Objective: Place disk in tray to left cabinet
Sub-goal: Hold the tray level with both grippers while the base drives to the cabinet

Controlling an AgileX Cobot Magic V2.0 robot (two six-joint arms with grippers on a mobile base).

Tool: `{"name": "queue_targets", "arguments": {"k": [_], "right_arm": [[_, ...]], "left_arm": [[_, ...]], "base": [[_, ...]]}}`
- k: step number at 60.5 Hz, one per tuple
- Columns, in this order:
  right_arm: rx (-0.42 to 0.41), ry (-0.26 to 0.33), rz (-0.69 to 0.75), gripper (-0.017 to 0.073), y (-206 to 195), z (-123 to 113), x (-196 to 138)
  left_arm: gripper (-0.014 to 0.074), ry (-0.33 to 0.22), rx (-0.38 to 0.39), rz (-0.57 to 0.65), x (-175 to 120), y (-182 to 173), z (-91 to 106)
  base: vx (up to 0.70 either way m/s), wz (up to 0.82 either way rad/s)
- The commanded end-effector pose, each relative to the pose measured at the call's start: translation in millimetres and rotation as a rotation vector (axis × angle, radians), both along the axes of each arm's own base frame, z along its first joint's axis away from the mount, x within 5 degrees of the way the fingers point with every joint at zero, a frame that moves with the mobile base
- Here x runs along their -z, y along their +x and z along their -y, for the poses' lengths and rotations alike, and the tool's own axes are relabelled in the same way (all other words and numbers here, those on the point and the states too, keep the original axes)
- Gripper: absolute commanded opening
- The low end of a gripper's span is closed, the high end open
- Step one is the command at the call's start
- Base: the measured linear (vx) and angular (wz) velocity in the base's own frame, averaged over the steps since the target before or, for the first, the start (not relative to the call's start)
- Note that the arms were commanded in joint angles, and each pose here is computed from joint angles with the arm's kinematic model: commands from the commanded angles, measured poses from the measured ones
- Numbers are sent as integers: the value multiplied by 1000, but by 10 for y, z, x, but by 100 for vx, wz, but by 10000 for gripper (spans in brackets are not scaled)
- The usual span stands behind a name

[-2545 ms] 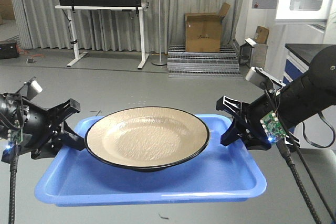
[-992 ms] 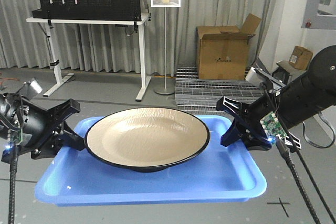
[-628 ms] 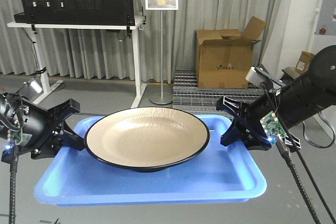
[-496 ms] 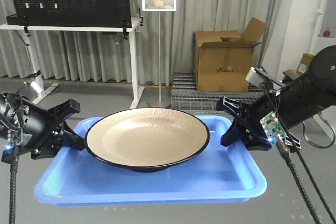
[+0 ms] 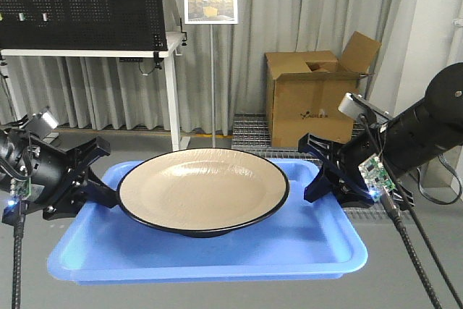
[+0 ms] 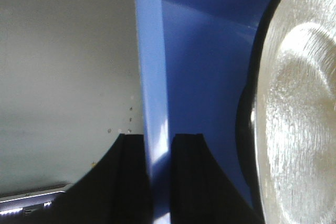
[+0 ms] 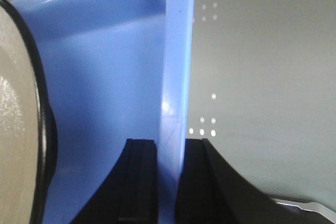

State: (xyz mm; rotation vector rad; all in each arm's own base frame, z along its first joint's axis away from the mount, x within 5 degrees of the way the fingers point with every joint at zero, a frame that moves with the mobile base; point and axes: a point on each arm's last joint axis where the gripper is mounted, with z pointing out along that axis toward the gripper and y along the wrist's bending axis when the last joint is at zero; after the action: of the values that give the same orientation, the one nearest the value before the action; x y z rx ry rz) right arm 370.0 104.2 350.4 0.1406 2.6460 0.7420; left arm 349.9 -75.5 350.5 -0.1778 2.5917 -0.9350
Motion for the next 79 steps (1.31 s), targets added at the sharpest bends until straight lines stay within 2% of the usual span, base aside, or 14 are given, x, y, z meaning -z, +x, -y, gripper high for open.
{"name": "queue_targets", "arguments": {"k": [1, 79], "right_arm": [[-32, 211, 90, -6, -153, -210, -412], [-31, 211, 91, -6, -152, -210, -413]], "left_arm": [[0, -224, 28, 68, -427, -165, 211], [0, -224, 25, 69, -421, -155, 211]], "base": [[60, -3], [54, -6]]}}
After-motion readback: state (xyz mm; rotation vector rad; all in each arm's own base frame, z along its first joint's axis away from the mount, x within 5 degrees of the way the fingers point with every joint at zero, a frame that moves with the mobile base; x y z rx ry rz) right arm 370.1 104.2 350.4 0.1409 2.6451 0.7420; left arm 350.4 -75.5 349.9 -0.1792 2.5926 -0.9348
